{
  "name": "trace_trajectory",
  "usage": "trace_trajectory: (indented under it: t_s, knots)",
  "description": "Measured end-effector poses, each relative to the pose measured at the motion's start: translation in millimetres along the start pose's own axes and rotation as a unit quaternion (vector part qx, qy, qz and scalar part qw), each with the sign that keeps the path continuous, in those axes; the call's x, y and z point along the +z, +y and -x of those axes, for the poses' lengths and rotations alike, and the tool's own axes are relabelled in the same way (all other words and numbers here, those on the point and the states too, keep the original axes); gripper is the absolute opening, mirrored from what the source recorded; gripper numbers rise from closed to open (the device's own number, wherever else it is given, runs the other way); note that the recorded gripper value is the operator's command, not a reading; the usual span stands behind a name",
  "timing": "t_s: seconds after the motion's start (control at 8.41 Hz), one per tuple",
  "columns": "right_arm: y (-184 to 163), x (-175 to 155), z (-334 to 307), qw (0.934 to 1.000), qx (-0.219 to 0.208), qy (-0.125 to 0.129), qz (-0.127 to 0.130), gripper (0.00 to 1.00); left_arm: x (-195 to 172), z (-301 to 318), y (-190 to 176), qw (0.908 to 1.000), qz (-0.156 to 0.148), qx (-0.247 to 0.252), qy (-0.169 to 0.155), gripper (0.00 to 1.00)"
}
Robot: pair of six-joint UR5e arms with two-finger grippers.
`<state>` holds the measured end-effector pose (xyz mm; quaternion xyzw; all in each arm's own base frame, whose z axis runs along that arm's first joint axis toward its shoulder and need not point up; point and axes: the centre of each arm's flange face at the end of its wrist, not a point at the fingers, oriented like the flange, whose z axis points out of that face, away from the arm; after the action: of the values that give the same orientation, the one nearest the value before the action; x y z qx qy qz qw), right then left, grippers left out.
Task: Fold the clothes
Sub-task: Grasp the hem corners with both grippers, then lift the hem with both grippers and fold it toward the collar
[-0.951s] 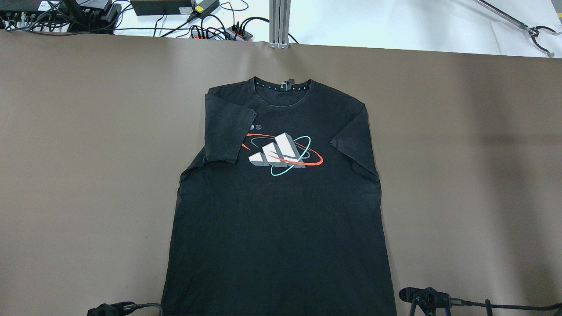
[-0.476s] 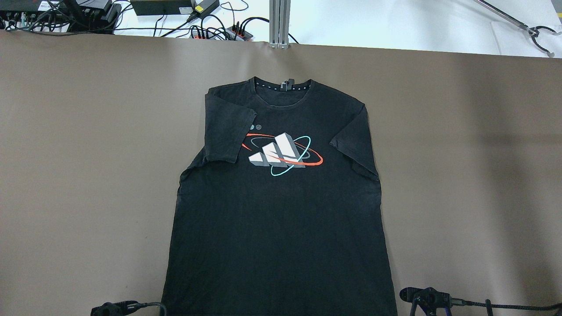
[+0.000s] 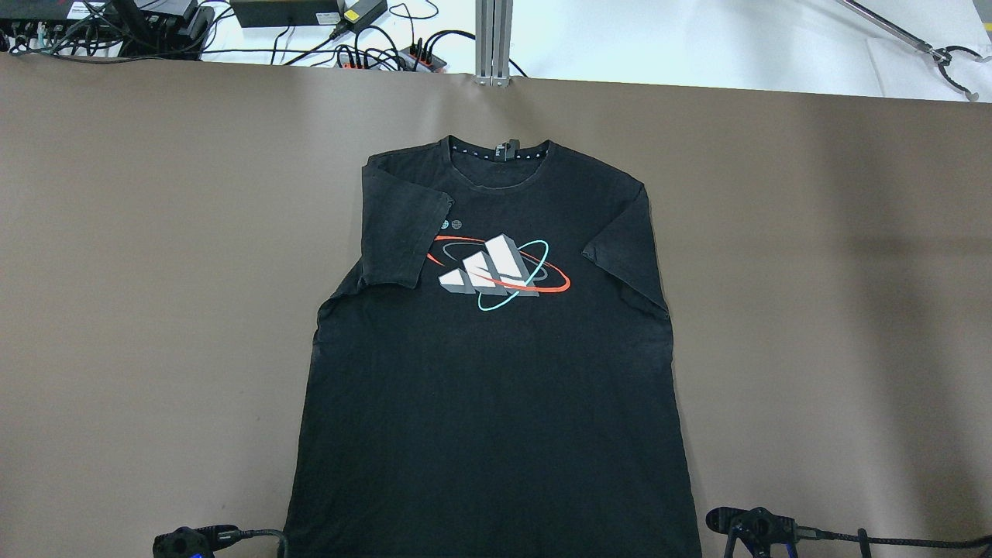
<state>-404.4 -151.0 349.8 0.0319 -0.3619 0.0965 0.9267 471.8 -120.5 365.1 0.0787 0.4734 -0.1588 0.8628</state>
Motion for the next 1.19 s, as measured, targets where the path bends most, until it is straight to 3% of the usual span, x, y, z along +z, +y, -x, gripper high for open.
trace_trajectory:
  t_s: [0.48, 0.71, 0.95, 1.19]
  knots:
    - [-4, -25, -7, 0.9999, 0.007, -0.012, 0.01, 0.0, -59, -11, -13, 0.9991, 0.01, -0.009, 0.039, 0.0]
    - [-12, -48, -3, 0.9982, 0.047, -0.032, 0.019, 0.0, -105, -32, -35, 0.9961, 0.017, -0.03, 0.081, 0.0]
    - [-61, -68, 15, 0.9901, 0.122, -0.068, 0.01, 0.0, -108, -54, -68, 0.9944, 0.0, -0.025, 0.103, 0.0]
    - [-146, -71, 29, 0.9761, 0.2, -0.085, 0.012, 0.0, -80, -79, -136, 0.9946, -0.026, -0.008, 0.101, 0.0]
